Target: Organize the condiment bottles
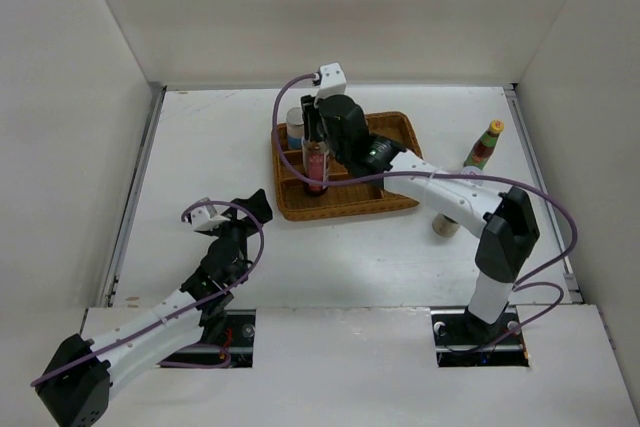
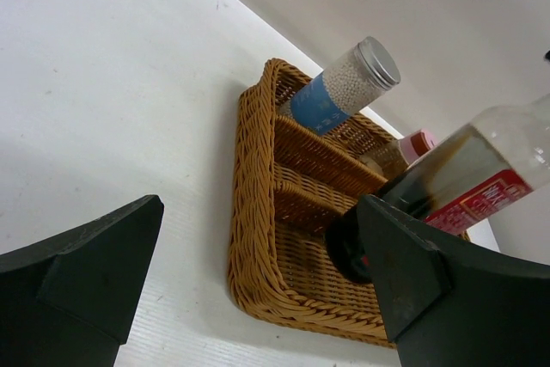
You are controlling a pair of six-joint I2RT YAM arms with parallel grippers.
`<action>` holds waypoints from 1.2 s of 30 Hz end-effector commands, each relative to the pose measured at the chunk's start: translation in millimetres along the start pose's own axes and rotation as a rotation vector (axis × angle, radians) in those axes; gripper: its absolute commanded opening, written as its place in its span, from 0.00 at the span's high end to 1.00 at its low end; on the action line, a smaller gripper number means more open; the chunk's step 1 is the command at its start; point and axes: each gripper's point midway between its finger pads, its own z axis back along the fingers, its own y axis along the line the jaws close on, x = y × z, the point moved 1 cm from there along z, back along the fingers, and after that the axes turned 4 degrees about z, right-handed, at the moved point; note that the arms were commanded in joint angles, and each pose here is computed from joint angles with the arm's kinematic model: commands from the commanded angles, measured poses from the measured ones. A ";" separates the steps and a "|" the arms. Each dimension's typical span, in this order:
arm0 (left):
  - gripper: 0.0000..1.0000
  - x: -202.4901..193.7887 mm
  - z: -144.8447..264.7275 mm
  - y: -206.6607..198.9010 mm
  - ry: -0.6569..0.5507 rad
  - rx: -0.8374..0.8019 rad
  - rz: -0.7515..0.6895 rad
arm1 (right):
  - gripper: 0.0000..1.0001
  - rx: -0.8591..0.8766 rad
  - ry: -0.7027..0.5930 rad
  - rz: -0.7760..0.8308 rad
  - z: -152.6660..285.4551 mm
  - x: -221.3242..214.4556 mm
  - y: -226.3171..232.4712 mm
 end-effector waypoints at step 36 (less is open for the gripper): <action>0.00 -9.0 2.2 8.7 0.015 0.003 0.010 | 0.82 -0.026 -0.309 -0.140 -22.8 81.7 19.8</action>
